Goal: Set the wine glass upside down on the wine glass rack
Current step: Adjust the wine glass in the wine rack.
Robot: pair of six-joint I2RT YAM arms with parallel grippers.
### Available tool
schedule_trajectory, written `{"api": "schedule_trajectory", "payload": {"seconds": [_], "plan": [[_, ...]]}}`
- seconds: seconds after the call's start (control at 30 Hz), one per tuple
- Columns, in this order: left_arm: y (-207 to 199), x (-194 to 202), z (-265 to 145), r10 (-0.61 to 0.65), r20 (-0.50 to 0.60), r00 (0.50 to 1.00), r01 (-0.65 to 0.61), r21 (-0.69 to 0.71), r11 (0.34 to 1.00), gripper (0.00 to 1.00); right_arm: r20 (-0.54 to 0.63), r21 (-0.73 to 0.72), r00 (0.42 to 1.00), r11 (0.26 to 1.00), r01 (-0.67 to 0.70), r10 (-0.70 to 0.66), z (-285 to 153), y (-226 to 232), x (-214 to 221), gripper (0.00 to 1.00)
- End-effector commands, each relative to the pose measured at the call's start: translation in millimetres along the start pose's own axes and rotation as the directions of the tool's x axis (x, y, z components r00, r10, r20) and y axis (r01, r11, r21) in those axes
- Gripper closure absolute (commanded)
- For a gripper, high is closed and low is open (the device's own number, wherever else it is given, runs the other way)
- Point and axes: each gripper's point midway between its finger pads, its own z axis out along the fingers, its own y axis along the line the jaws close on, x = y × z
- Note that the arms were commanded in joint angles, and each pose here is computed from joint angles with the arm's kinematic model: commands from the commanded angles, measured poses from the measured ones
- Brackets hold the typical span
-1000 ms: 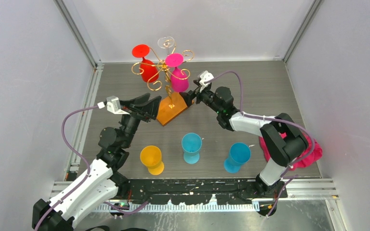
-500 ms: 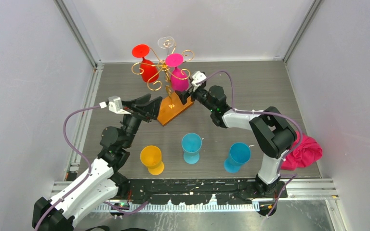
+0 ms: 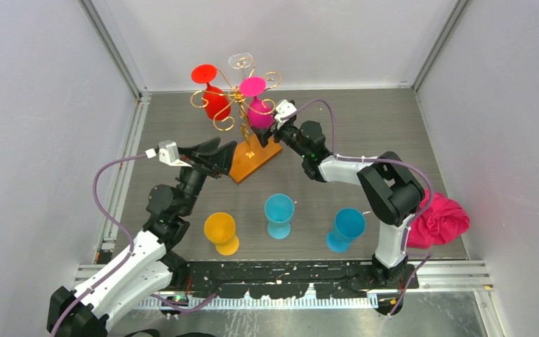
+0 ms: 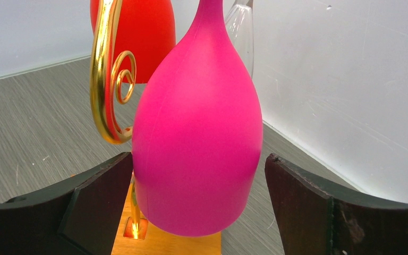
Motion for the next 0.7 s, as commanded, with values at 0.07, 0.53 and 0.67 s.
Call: {"api": "schedule_trajectory", "payload": {"seconds": [0.07,0.53,0.67], "plan": [[-5,-12,1,0.008,0.050,0.999,-0.009,0.021,1.000,0.32,0.098,0.015,0.994,0.999,0.040,-0.041,15,-7,-33,0.00],[-7,-10,0,0.006,0.039,0.999,-0.008,0.033,0.999,0.32,0.137,0.079,0.990,0.997,0.024,-0.035,17,-16,-29,0.00],[-6,-7,1,0.004,0.032,0.999,-0.005,0.033,0.999,0.33,0.157,0.103,0.987,0.995,0.011,-0.028,18,-19,-27,0.00]]}}
